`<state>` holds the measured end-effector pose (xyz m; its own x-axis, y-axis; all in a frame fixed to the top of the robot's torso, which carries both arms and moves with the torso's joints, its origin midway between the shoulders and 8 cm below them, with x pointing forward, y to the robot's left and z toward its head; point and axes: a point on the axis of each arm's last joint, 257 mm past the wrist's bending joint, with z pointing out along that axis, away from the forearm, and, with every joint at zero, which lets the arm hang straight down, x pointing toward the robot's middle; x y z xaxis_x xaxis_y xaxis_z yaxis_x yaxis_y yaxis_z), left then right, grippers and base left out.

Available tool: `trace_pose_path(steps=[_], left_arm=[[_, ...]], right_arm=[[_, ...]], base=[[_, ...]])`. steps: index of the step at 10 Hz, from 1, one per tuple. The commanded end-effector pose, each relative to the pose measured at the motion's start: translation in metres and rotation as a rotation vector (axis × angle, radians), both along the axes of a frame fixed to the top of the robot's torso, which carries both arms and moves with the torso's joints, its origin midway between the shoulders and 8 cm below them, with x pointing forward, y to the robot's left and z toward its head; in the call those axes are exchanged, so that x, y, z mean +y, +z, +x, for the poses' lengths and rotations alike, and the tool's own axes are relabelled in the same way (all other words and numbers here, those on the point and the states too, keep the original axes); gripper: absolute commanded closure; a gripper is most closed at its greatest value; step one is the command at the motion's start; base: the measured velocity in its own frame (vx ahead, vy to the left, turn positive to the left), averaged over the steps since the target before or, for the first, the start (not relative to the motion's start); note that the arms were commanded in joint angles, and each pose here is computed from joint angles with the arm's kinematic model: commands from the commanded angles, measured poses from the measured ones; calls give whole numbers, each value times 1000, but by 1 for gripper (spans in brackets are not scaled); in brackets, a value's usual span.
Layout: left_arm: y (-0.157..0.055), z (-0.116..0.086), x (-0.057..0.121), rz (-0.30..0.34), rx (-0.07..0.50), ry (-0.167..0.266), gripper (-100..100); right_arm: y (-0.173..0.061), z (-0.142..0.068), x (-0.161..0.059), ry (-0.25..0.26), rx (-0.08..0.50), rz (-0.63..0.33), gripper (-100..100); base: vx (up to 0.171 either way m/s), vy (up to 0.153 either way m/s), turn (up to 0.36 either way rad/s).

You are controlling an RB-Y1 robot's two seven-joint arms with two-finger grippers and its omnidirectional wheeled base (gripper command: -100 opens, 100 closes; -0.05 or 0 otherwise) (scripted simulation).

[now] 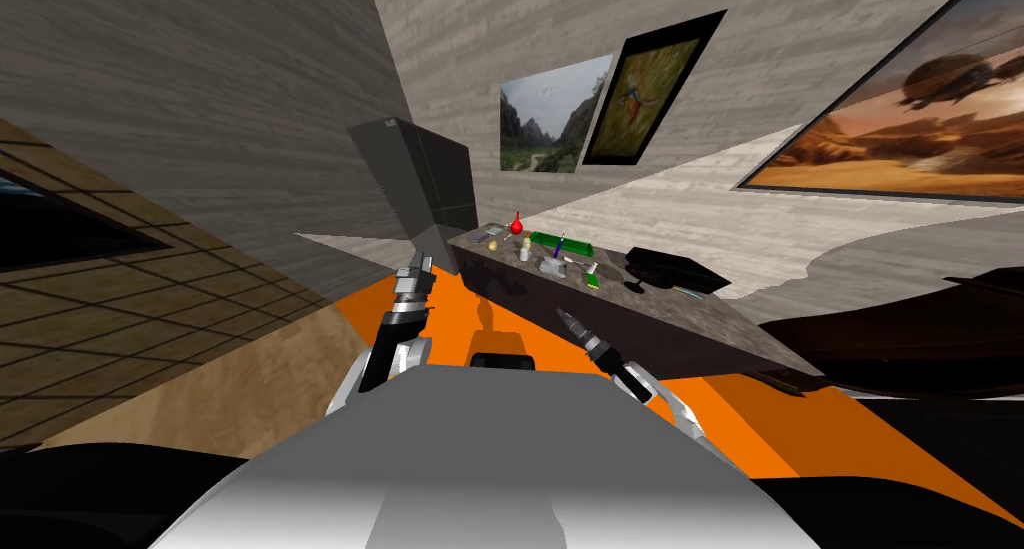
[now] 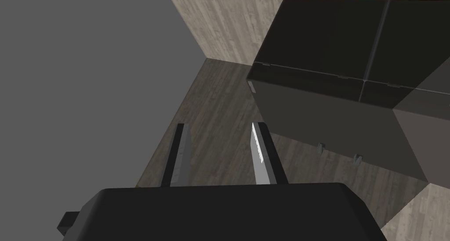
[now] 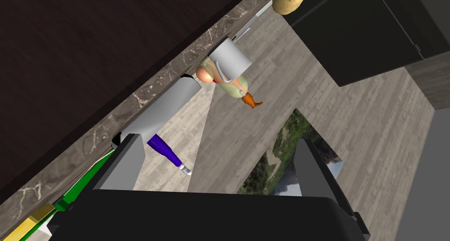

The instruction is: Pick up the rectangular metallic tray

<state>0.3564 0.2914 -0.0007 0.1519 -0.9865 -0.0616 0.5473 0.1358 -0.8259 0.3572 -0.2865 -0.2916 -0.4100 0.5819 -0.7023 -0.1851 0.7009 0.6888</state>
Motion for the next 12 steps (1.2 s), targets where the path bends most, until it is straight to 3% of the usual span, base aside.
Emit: trace_pose_path(steps=[1, 2, 3, 4, 5, 6, 7, 9, 10, 11, 12], left_arm=[[0, 0, 0, 0, 0, 0, 0], [0, 0, 0, 0, 0, 0, 0], [0, 0, 0, 0, 0, 0, 0], [0, 0, 0, 0, 0, 0, 0], [0, 0, 0, 0, 0, 0, 0], [0, 0, 0, 0, 0, 0, 0], [0, 0, 0, 0, 0, 0, 0], [0, 0, 0, 0, 0, 0, 0], [0, 0, 0, 0, 0, 0, 0], [0, 0, 0, 0, 0, 0, 0], [0, 0, 0, 0, 0, 0, 0]], right_arm=[[-9, -1, -11, 7, 20, -42, -100], [-25, -9, -29, 11, 56, -107, -100], [-25, -9, -31, 14, 57, -114, -100], [-39, -16, -52, 19, 93, -185, -100], [-39, -16, -53, 20, 93, -187, -100], [-51, -24, -75, 22, 128, -254, -100], [-51, -24, -76, 25, 129, -260, -100], [-70, -40, -122, 25, 193, -389, -100], [-67, -40, -127, 33, 195, -408, -100], [-74, -48, -150, 32, 225, -470, -100], [-72, -47, -153, 36, 226, -480, -100]], base=[[-48, 71, 31], [-45, 77, 74], [-31, 68, 43], [-18, 92, 100], [-3, 76, 57], [6, 93, 132], [-3, 71, 58], [23, 120, 186], [32, 104, 65], [39, 81, 131], [46, 59, 114]])
